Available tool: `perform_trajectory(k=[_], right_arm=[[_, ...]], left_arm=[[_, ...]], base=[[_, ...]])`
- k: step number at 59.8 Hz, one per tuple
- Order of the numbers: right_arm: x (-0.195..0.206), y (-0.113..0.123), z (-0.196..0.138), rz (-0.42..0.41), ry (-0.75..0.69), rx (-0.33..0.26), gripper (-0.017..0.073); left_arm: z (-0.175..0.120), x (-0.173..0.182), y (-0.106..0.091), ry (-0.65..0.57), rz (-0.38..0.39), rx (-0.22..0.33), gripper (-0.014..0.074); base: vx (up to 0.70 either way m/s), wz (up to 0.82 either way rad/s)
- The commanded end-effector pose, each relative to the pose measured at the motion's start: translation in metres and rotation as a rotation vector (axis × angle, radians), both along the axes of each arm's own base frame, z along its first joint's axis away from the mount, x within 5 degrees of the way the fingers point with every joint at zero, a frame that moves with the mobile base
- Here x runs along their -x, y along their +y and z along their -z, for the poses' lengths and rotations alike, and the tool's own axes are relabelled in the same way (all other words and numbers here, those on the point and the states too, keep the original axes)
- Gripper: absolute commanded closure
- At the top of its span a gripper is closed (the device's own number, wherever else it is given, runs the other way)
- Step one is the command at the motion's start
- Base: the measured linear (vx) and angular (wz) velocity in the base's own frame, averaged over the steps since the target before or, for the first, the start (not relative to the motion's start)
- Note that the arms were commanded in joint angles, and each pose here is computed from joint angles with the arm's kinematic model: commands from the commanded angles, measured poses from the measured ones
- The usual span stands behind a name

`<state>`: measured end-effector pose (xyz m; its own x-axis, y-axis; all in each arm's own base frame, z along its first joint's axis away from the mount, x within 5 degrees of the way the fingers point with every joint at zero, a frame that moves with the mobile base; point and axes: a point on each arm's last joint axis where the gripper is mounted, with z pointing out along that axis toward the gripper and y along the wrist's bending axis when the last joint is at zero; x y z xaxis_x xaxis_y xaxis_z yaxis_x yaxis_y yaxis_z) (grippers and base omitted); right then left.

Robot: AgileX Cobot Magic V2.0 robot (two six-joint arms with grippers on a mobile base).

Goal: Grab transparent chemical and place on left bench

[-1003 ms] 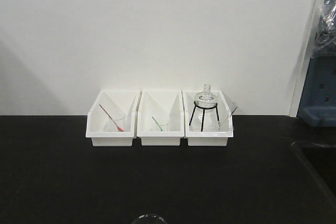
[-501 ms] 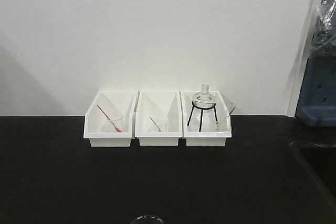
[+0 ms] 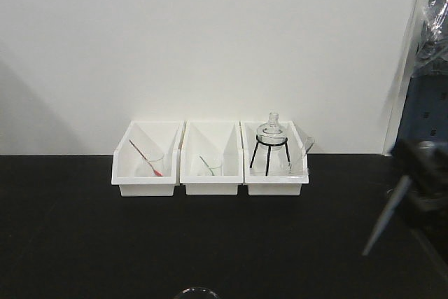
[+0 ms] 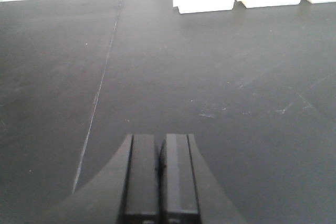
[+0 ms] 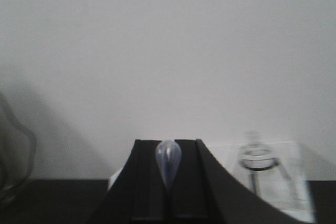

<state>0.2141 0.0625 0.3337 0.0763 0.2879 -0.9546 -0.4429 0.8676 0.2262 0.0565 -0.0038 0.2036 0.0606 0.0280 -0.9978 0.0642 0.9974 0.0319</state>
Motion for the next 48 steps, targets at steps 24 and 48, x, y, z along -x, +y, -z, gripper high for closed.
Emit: perform_trajectory(k=[24,48], right_arm=[[-0.07,0.143,0.038,-0.628,-0.013,0.136,0.0561],[-0.094,0.181,0.085,-0.681,-0.012,0.198,0.0529]], left_arm=[[-0.003,0.001,0.0,-0.081,0.001,0.014,0.0597],[-0.003,0.001,0.0,-0.081,0.001,0.014,0.0597]], base=[[0.0,0.0],[0.0,0.0]])
